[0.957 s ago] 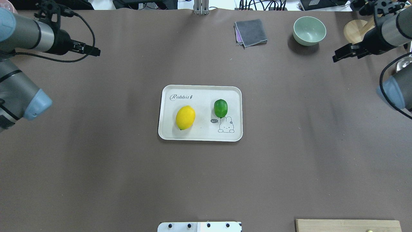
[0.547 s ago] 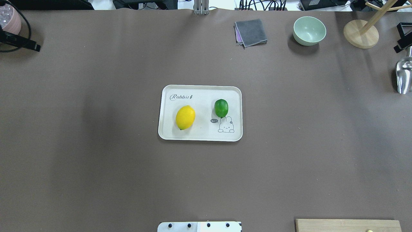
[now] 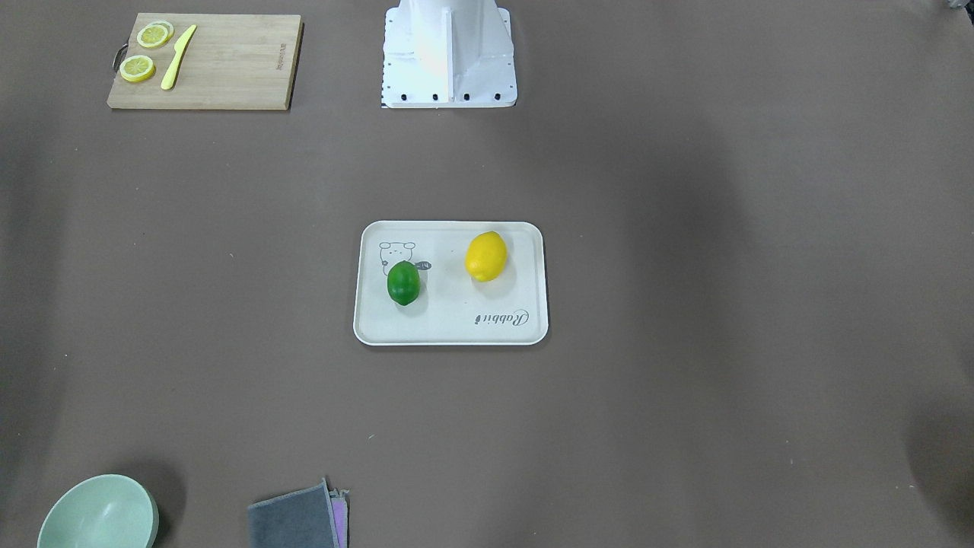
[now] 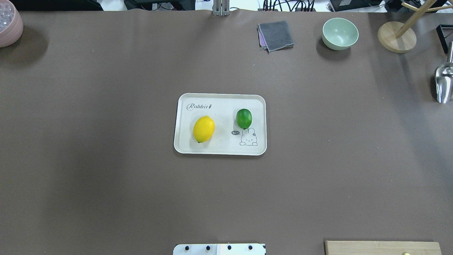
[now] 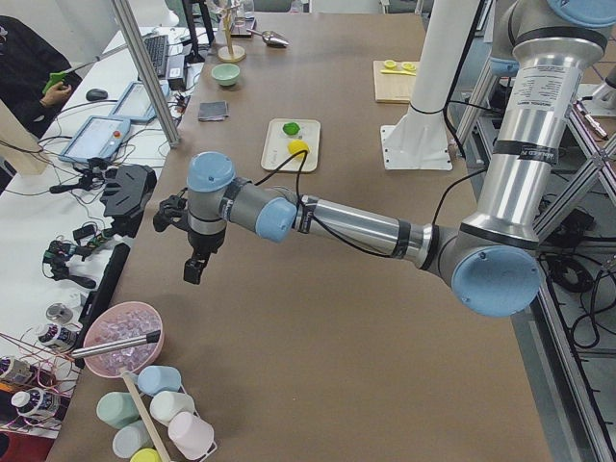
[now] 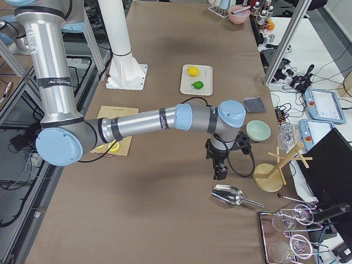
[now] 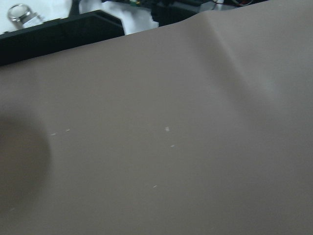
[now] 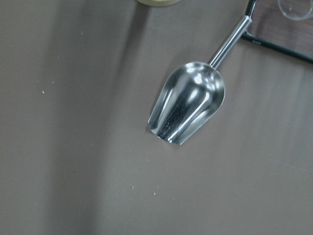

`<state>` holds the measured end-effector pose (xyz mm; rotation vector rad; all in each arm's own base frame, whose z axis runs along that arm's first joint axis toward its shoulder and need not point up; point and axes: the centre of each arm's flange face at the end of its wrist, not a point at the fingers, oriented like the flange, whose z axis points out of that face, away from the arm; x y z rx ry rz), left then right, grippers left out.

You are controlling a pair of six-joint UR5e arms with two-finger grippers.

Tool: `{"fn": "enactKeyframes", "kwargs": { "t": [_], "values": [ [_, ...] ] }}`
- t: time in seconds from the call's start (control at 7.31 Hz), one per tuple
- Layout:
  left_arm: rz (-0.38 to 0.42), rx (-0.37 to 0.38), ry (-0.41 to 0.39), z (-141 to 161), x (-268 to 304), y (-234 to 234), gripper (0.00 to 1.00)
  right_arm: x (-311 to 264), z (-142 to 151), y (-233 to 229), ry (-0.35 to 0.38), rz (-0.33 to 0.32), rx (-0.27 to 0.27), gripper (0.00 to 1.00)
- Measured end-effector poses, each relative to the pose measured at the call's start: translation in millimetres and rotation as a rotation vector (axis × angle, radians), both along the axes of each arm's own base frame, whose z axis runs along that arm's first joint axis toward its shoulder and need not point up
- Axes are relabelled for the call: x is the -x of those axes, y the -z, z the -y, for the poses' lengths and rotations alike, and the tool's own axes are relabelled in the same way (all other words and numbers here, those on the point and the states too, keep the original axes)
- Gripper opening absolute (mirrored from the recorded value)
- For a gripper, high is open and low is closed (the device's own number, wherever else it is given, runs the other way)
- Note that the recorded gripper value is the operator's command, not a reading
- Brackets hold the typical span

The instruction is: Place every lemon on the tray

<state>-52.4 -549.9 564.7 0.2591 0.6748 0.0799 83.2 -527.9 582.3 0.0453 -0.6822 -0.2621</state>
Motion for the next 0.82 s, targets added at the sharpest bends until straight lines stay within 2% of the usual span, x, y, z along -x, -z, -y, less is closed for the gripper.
{"fn": "enactKeyframes", "kwargs": {
  "t": [0.27, 0.82],
  "values": [
    [0.002, 0.071, 0.016, -45, 12, -47, 0.98, 2, -26, -23, -0.008, 0.035, 0.043, 1.0],
    [0.0, 0.109, 0.036, -60, 19, -63, 0.98, -1, -38, -35, -0.016, 0.042, 0.062, 1.0]
  ]
}}
